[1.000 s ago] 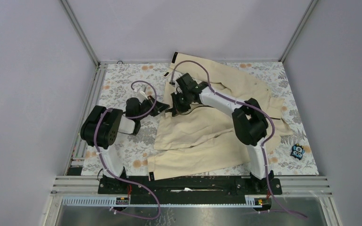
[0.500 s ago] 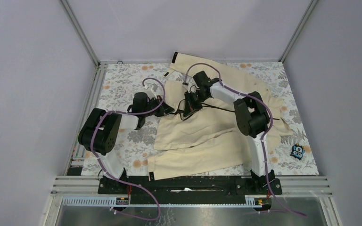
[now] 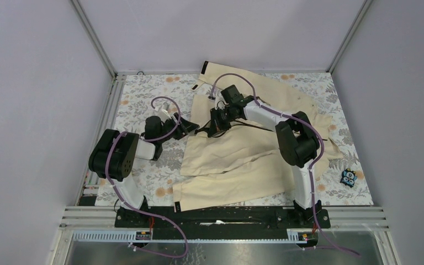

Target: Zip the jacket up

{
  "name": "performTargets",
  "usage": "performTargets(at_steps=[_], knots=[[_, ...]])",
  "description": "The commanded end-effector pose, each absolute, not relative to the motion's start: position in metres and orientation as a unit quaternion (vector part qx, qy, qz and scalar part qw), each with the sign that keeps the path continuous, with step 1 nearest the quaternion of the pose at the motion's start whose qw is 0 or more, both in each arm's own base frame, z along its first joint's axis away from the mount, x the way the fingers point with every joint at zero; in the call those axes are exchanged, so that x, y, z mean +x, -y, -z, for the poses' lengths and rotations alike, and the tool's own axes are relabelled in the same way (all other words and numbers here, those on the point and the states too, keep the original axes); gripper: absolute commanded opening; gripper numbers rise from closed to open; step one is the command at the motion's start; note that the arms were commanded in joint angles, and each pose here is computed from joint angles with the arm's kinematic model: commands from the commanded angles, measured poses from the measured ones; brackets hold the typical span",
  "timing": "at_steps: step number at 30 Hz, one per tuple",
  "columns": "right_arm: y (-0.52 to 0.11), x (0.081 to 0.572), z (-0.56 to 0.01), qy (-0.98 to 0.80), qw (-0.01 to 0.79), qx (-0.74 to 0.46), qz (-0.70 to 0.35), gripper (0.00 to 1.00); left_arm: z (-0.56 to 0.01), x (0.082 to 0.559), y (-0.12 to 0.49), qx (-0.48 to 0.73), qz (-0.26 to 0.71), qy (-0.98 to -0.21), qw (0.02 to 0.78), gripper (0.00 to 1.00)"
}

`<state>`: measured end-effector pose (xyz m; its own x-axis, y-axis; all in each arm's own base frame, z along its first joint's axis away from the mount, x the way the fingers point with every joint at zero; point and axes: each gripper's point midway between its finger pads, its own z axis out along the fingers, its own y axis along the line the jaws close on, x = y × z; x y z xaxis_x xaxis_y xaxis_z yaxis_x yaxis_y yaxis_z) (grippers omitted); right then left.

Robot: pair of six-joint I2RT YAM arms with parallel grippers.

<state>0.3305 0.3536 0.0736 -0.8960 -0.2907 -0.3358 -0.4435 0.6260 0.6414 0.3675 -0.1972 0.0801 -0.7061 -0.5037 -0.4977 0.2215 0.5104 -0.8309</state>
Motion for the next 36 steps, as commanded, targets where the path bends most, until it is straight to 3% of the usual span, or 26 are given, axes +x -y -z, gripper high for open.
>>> performTargets(at_steps=[1, 5, 9, 16, 21, 24, 33, 36], knots=[[-0.359, 0.335, -0.094, -0.891, 0.135, -0.207, -0.382, 0.00, -0.120, 0.369, 0.202, -0.107, 0.549, -0.725, 0.401, 0.56], [-0.362, 0.335, -0.092, -0.894, 0.139, -0.207, -0.374, 0.00, -0.122, 0.365, 0.207, -0.121, 0.586, -0.701, 0.389, 0.54], [-0.366, 0.335, -0.094, -0.893, 0.142, -0.205, -0.375, 0.00, -0.116, 0.361, 0.214, -0.121, 0.597, -0.697, 0.380, 0.40], [-0.372, 0.335, -0.097, -0.892, 0.148, -0.208, -0.373, 0.00, -0.113, 0.365, 0.209, -0.133, 0.583, -0.697, 0.396, 0.30], [-0.375, 0.334, -0.096, -0.894, 0.145, -0.204, -0.371, 0.00, -0.106, 0.368, 0.207, -0.134, 0.572, -0.703, 0.401, 0.17], [-0.376, 0.336, -0.095, -0.895, 0.145, -0.204, -0.368, 0.00, -0.099, 0.373, 0.205, -0.126, 0.547, -0.721, 0.406, 0.01], [-0.380, 0.378, -0.072, -0.904, 0.137, -0.236, -0.328, 0.00, -0.066, 0.405, 0.174, -0.066, 0.348, -0.835, 0.421, 0.00], [-0.377, 0.387, -0.050, -0.909, 0.096, -0.234, -0.333, 0.00, -0.052, 0.415, 0.165, -0.073, 0.296, -0.859, 0.410, 0.00]])
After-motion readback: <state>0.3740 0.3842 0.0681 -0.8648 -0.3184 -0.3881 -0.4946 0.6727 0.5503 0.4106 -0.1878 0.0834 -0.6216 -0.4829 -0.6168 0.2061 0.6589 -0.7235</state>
